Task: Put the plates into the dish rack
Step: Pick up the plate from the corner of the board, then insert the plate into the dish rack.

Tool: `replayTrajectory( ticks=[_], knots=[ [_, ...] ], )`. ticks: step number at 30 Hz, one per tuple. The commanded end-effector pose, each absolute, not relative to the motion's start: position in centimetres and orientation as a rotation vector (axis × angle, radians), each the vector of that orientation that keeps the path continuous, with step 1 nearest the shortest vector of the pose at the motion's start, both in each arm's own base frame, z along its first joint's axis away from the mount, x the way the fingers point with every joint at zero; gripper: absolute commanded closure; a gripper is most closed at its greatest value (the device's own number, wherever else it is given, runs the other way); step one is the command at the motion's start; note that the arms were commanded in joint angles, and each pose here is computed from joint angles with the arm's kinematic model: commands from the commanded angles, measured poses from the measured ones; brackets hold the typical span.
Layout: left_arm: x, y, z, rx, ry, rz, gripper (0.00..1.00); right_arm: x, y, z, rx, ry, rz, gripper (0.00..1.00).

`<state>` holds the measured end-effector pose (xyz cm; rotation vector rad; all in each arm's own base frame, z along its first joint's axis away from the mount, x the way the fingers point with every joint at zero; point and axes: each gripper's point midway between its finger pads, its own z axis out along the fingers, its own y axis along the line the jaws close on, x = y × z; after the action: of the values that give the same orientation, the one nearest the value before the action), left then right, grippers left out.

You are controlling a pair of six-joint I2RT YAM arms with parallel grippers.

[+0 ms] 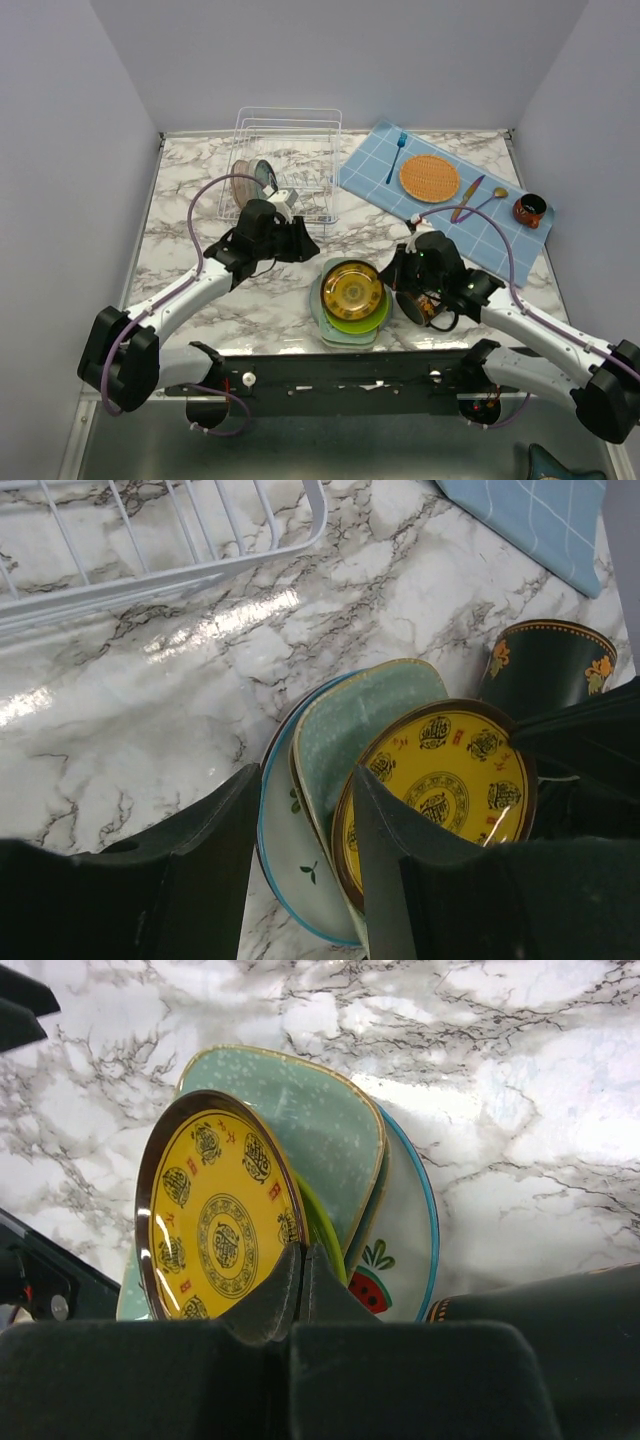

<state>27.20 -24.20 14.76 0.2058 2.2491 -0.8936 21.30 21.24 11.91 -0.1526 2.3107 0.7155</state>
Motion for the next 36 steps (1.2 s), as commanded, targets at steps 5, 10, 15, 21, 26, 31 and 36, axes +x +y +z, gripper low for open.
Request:
replayTrajectory(
  ticks=[5,10,15,21,26,31,36],
  knots=[
    [25.2,-25.9,15.8,0.228,2.179,-1.092,0.49,23.1,20.8,15.3,-0.004,2.145,0.737,0.99],
    [24.7,-26.7,15.6,0.220,2.137,-1.187,0.49,23.3,20.7,16.2,0.034,2.102,0.759,0.99],
    [23.9,-27.4,14.9,0.208,2.120,-1.274,0.49,23.3,20.7,16.5,0.054,2.084,0.778,0.99],
    [23.2,-28.1,14.9,0.214,2.098,-1.338,0.49,23.3,20.7,16.5,0.058,2.083,0.781,0.99],
    [22.1,-29.1,15.0,0.226,2.091,-1.421,0.49,23.5,20.7,16.7,0.064,2.068,0.784,0.99],
    [21.5,-30.0,15.2,0.253,2.072,-1.467,0.53,23.4,20.5,17.1,0.079,2.043,0.798,0.99],
    [21.4,-30.4,15.1,0.267,2.070,-1.482,0.53,23.3,19.9,18.0,0.100,1.995,0.805,0.99]
  ],
)
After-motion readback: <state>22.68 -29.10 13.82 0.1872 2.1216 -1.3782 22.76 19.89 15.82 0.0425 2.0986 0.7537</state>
